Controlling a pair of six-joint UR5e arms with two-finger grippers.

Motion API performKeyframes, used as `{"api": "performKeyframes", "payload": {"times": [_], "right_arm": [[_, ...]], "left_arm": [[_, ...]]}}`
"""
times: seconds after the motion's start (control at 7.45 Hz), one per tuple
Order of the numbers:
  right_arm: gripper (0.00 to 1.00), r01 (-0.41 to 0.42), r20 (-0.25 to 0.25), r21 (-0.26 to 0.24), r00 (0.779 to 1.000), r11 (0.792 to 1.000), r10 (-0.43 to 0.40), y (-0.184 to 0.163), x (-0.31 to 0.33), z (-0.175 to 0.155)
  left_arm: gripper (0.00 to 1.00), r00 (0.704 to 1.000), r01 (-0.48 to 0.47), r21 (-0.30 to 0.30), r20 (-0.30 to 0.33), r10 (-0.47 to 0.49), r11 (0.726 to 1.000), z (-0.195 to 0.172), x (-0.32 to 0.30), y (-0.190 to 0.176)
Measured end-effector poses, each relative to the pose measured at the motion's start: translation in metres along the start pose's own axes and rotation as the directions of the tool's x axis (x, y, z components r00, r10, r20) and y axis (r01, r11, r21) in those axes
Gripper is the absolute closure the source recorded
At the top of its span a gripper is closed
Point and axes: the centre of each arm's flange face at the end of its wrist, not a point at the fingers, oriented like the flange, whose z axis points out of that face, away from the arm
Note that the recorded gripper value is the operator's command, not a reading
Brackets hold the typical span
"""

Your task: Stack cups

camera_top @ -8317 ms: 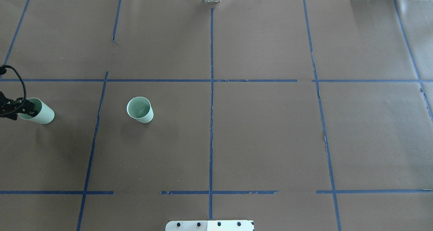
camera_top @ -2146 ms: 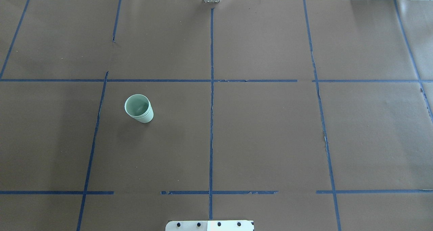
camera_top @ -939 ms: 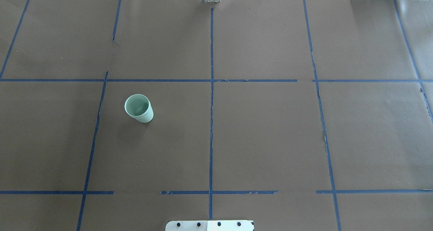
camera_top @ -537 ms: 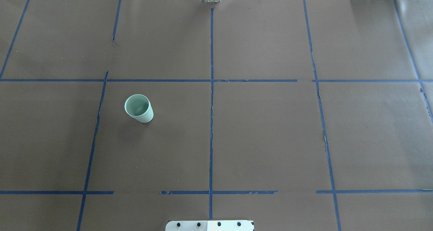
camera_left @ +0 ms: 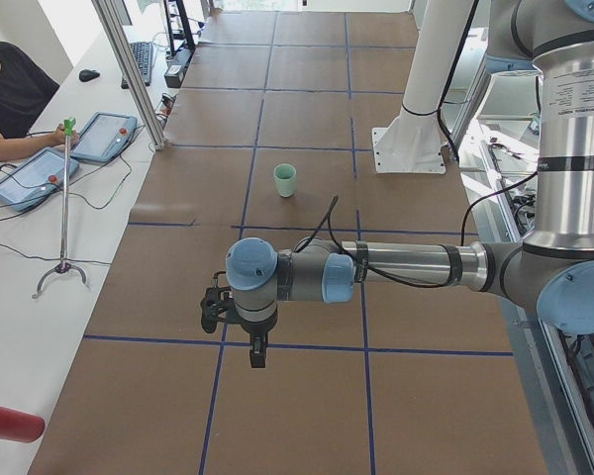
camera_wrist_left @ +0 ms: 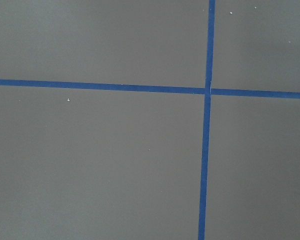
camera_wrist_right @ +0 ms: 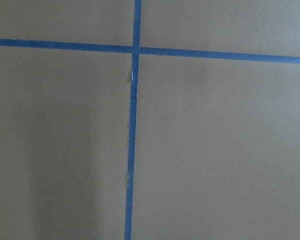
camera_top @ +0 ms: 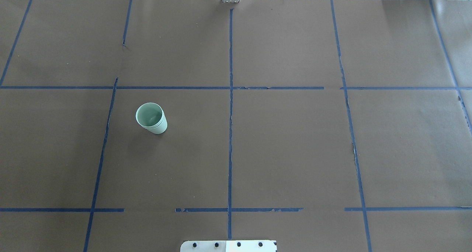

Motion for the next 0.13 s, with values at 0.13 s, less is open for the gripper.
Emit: {"api": "performKeyframes", "payload": {"times": [0.13], "right_arm": [[0.00, 0.000, 0.000, 0.000, 1.000, 1.000, 0.000, 0.0001, 0.0002, -0.0001]], "left_arm": [[0.00, 1.000, 0.000, 0.000, 0.000, 0.000, 1.000, 0.0000, 0.0000, -0.0001]]}}
